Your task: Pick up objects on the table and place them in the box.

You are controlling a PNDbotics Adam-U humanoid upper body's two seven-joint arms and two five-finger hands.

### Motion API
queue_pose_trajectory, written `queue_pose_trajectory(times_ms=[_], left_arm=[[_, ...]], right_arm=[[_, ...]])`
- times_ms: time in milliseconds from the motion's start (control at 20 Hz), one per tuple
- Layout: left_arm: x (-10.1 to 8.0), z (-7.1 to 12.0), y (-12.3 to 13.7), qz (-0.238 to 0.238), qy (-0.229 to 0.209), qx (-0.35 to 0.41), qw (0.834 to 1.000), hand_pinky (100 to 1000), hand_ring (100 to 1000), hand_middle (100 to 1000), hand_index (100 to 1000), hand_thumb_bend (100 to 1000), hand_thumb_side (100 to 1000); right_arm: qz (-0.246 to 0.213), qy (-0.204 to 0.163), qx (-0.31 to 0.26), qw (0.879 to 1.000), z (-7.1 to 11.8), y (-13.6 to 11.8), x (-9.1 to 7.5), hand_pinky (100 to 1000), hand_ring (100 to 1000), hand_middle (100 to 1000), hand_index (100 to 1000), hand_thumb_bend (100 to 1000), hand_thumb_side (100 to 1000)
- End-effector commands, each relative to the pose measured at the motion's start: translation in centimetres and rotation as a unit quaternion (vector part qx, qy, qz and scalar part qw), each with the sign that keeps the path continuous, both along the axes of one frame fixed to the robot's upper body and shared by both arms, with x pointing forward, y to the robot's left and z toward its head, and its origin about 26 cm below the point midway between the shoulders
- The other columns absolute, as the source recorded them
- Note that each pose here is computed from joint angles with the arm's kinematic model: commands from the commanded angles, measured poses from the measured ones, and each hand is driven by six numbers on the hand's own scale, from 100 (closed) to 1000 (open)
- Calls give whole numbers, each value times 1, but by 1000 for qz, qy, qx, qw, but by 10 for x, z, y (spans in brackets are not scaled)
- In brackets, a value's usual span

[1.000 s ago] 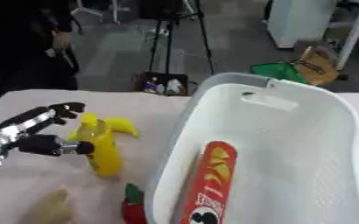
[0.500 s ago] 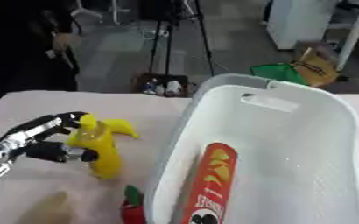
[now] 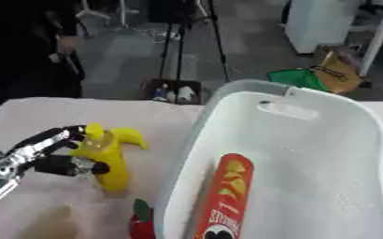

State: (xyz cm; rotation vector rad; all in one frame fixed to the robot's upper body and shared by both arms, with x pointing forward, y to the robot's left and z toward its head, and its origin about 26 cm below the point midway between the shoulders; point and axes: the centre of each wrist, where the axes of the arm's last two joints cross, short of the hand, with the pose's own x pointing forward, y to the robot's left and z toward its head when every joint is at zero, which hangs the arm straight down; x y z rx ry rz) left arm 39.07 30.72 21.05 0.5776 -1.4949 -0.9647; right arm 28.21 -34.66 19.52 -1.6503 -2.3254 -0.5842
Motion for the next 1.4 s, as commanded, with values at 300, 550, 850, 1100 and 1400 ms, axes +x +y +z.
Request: queue_pose_trajectory(times_ms=[300,550,850,1100,1400], left_arm=[[4,-3,4,9,-18,-28,999,899,908,863,935,1000,581],[6,-9,2,5,-18,-38,999,881,905,859,934,1000,579],[7,-11,-1,-13,-18,-41,999,835,885,834,933,1000,594],[8,-14,-3,-33,-11,-52,998,820,885,831,934,1000,590],[10,-16,-4,-38,-10,-60,997,794,865,804,913,1000,594]], right_arm=[[6,-16,-7,1000,9,1,-1,726,535,527,657,100,708],[7,-17,-7,1000,9,2,-1,726,535,527,657,100,708],[8,-17,-6,1000,9,2,-1,727,536,527,656,100,709],[7,-16,-2,1000,9,2,-1,728,535,526,655,100,709],[6,-16,0,1000,9,2,-1,728,536,527,654,100,707]])
